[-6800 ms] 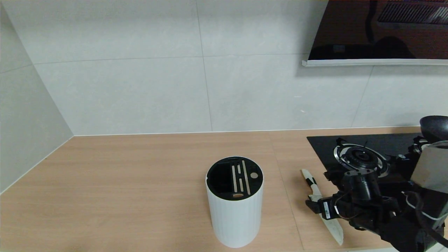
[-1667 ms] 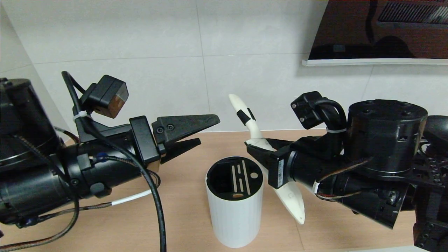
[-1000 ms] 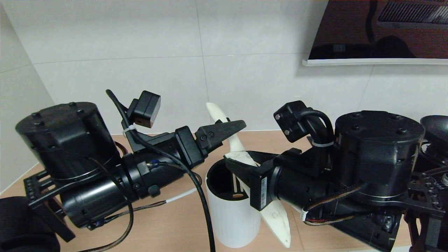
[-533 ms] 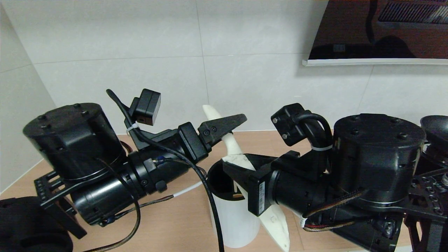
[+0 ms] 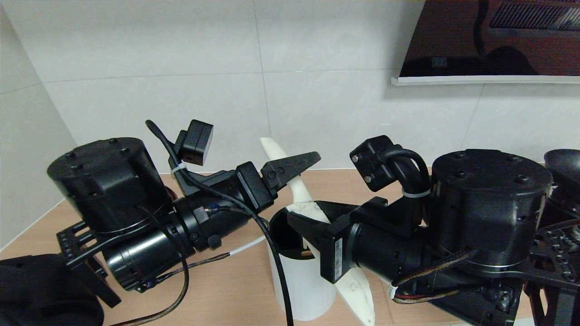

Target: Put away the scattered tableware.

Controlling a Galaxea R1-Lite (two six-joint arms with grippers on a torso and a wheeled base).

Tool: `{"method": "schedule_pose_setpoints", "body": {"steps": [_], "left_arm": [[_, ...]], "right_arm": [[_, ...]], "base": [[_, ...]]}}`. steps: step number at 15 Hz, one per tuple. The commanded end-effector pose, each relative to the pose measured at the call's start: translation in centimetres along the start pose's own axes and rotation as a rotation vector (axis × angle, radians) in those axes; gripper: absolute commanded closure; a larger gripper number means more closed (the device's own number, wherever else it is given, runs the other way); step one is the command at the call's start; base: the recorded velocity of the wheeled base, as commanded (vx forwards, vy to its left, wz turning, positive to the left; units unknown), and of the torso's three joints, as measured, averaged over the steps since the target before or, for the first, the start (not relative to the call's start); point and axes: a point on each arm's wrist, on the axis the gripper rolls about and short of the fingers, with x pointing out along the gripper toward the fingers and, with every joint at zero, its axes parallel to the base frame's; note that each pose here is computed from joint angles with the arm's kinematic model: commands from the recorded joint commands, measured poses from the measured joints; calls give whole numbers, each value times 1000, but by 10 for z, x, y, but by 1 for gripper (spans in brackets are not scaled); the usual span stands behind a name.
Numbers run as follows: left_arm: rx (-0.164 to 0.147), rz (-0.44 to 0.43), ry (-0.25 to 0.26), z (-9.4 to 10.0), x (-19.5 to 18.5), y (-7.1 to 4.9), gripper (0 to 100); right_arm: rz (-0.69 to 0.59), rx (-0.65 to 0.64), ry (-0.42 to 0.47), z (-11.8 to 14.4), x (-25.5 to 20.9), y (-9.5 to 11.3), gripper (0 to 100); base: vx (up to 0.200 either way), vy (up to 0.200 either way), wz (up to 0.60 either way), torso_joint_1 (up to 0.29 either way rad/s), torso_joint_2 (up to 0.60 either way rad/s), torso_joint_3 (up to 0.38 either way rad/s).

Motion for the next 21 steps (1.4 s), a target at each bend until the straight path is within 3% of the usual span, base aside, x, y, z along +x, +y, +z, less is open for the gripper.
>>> {"method": "schedule_pose_setpoints", "body": {"steps": [1,14,15,21], "left_arm": [[1,1,0,0,1,0,100],[4,-8,-8,2,-1,-2,100],[2,-7,-7,2,-1,-2,100],[2,-9,-9,2,-2,-2,100]], "right_arm": [[1,0,-1,0,0,0,100],[1,4,-15,5,-4,-1,100],[0,3,-12,4,-4,-1,0],[-3,5,-19,6,-4,-2,0]], "base": [[0,0,0,0,0,0],[0,0,0,0,0,0],[0,0,0,0,0,0],[0,0,0,0,0,0]]}}
